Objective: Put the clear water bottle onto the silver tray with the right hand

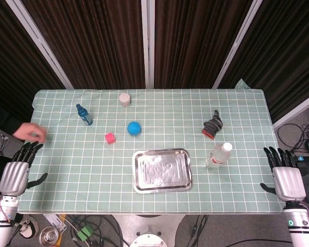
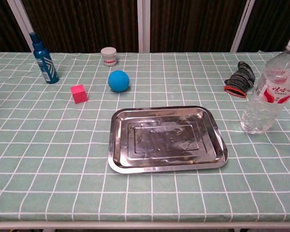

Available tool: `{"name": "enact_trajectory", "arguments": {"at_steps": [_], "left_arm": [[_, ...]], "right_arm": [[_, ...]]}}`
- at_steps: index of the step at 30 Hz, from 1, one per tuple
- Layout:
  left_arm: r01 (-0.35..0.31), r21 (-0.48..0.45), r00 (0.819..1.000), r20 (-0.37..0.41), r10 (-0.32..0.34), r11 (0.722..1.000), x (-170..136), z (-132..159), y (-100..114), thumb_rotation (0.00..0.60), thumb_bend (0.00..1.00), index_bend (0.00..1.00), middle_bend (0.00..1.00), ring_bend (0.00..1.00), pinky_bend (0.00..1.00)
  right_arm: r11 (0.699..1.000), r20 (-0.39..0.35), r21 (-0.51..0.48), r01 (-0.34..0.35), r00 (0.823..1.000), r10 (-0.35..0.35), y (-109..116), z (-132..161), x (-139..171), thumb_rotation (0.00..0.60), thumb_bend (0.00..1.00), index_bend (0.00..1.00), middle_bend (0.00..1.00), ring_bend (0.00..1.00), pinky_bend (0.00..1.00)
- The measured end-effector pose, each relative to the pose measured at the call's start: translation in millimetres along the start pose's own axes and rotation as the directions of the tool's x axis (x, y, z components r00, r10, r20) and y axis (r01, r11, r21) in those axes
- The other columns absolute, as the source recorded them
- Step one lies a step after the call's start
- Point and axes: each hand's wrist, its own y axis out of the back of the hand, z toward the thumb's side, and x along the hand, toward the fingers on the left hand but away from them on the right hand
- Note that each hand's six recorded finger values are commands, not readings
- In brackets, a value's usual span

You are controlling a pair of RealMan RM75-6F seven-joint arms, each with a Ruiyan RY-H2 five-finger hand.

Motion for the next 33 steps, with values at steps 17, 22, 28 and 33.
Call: {"name": "enact_trajectory", "arguments": {"at_steps": [17, 22, 28, 33], "left_arm": [[-0.01, 0.002, 1.0, -0.007, 0.01, 1.0, 3.4, -0.6, 1.8, 0.6, 0.23, 0.16, 0.18, 0.09, 0.19], [-0.001, 0.001, 1.0, -0.016, 0.001, 1.0, 3.4, -5.1, -2.5, 0.6, 0.23, 0.16, 0.18, 0.09, 0.19], [0.004, 0.006, 1.0, -0.021, -0.004, 1.0, 4.3, -9.7, -5.3, 0.6, 0.23, 0.16, 0.18, 0.09, 0.19], [0.002, 0.011, 1.0, -0.021, -0.002, 1.0, 6.8, -12.0, -4.4, 0.6, 0.23, 0.16, 0.18, 0.09, 0.19]], "right_arm": [[0.969, -0.016, -0.244, -0.026, 1.0, 0.023, 1.2, -4.0, -4.0, 0.6, 0.0, 0.0, 0.08, 0.0, 0.0], [0.831, -0.061, -0.552, -0.069, 0.997, 0.042, -5.1, -0.8, -12.1, 0.6, 0.0, 0.0, 0.09, 0.0, 0.0], [0.495, -0.135, -0.855, -0.155, 0.988, 0.076, -19.4, 0.8, -33.5, 0.6, 0.0, 0.0, 0.1, 0.0, 0.0], [0.383, -0.23, -0.886, -0.262, 0.965, 0.128, -38.3, 6.5, -67.2, 0.6, 0.0, 0.0, 0.1, 0.0, 0.0]]}}
